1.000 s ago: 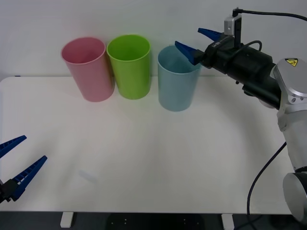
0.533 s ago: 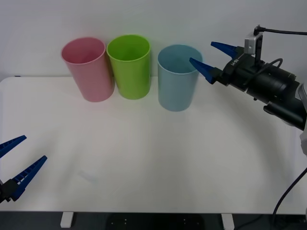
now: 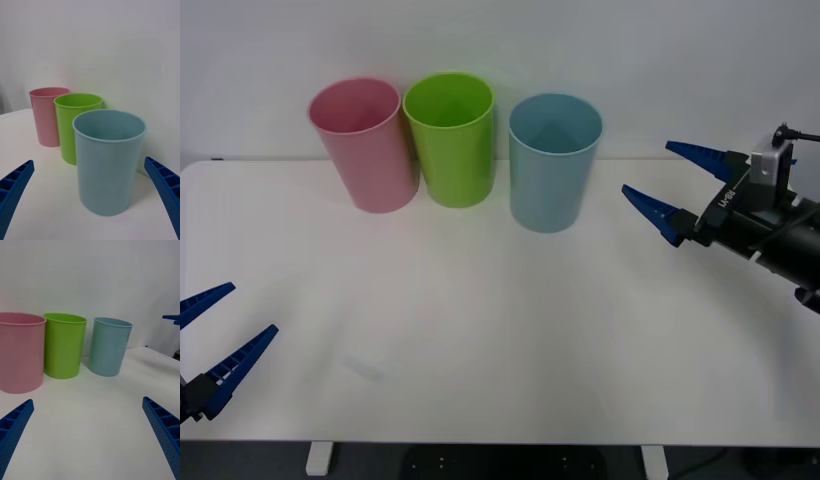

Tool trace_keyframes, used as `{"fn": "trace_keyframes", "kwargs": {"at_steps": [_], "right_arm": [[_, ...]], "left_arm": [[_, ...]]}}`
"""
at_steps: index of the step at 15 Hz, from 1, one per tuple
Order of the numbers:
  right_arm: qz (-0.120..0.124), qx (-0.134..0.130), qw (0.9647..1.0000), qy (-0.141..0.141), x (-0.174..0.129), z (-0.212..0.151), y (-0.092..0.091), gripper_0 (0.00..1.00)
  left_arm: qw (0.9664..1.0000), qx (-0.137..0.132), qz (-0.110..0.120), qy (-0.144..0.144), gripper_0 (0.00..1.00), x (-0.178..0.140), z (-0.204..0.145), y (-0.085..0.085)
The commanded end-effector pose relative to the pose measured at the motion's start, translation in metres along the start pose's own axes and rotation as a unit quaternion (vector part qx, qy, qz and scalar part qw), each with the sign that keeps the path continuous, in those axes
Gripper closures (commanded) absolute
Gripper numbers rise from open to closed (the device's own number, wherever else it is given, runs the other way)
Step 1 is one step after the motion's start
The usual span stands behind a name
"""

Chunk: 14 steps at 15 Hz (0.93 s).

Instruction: Grasp the object on the table and drop it into the matching bin: aluminum can to the light blue bin, PET bottle to the pink bin.

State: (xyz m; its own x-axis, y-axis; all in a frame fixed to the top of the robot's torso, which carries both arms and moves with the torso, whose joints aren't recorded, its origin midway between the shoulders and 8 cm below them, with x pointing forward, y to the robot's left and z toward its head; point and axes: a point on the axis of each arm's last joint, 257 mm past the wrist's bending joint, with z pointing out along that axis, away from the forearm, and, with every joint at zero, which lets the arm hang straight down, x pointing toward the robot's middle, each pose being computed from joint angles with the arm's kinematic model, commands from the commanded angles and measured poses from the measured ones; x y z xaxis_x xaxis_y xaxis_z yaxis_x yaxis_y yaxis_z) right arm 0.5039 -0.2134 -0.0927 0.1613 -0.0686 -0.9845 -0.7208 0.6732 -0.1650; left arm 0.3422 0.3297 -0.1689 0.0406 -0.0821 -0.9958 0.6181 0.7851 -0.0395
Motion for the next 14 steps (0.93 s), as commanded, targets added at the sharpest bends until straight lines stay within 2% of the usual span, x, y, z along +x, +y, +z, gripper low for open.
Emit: {"fn": "trace_keyframes", "kwargs": {"at_steps": [1,3,5,10,14], "right_arm": [[-0.039,-0.006,0.9991,0.017,0.015,-0.034,0.011,0.0],[-0.055,-0.005,0.9982,0.026,0.021,-0.053,0.018,0.0],[-0.053,-0.003,0.9981,0.033,0.028,-0.068,0.029,0.0],[-0.031,0.007,0.998,0.055,0.045,-0.109,0.055,0.0],[-0.022,0.008,0.9976,0.066,0.051,-0.124,0.068,0.0]], "left_arm": [[1.0,0.0,0.0,0.0,0.0,0.0,0.0,0.0],[1.0,0.0,0.0,0.0,0.0,0.0,0.0,0.0],[1.0,0.0,0.0,0.0,0.0,0.0,0.0,0.0],[1.0,0.0,0.0,0.0,0.0,0.0,0.0,0.0],[1.0,0.0,0.0,0.0,0.0,0.0,0.0,0.0]]}}
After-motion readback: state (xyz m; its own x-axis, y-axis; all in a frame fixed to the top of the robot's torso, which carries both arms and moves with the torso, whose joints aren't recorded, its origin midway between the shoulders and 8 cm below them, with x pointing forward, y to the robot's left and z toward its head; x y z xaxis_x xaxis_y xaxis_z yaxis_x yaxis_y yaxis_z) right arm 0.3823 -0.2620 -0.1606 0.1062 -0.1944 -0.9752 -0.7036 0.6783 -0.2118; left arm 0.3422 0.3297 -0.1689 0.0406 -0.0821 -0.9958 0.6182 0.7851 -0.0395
